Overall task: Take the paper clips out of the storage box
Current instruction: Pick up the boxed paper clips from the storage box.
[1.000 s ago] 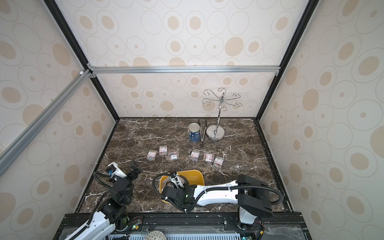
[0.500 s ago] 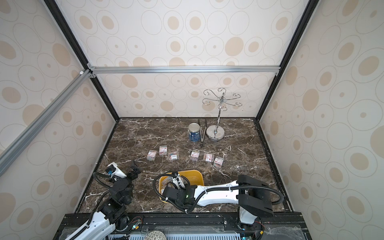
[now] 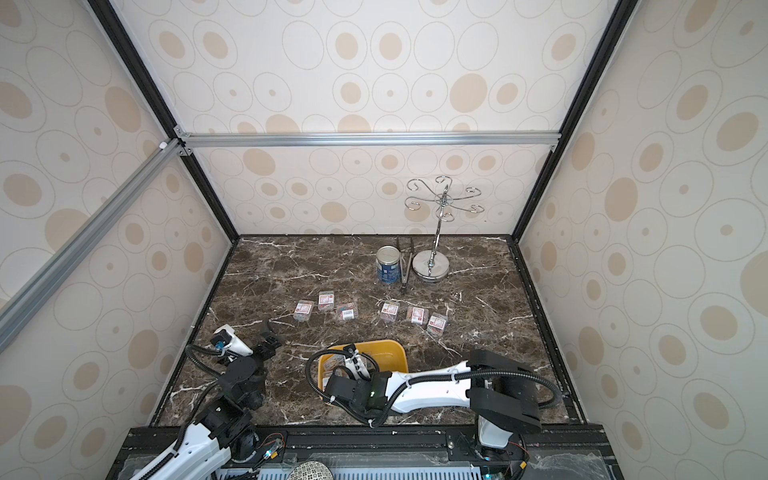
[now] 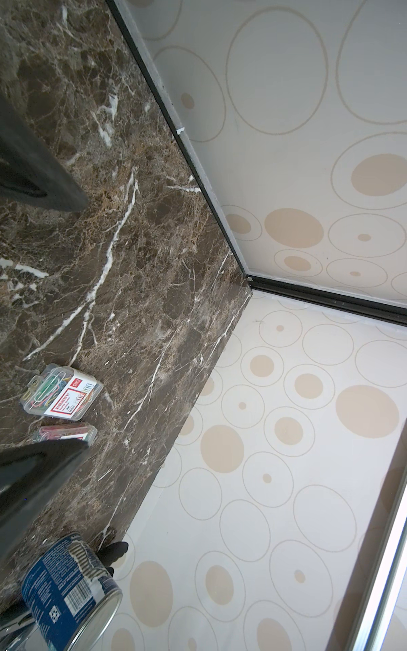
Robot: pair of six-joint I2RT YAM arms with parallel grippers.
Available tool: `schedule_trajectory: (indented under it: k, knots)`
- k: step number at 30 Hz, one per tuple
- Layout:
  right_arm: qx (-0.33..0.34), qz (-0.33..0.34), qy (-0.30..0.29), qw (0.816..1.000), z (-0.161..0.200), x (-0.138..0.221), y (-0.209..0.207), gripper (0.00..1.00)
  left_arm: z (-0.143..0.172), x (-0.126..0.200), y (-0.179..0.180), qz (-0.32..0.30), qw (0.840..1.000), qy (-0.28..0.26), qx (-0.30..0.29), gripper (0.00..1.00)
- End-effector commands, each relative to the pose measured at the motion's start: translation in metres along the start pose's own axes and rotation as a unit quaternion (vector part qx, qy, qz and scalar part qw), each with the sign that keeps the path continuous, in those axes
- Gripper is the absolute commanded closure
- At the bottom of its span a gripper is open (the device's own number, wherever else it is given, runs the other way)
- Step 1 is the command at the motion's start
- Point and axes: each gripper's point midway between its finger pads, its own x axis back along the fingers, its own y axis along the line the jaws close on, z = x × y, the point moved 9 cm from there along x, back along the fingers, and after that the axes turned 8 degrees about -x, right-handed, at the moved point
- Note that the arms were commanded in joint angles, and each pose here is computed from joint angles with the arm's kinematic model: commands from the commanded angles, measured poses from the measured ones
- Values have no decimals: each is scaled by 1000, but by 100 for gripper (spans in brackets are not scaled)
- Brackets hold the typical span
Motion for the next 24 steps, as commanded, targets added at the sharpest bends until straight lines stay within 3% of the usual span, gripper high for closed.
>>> schedule_trajectory:
  k: [1, 9, 16, 24]
  knots:
    - [-1, 22, 0, 1000, 8, -5, -10, 46, 1, 0, 4, -15, 1000, -4, 8, 0]
    - [-5, 19, -8, 1000, 11, -10, -12, 37, 0, 0, 4, -16, 1000, -4, 9, 0]
    - [-12, 21, -8, 1000, 12, -10, -12, 45, 0, 0, 5, -15, 1000, -6, 10, 0]
    - [-28, 11, -76, 997, -8, 16, -21, 47, 0, 1, 5, -15, 1000, -8, 12, 0]
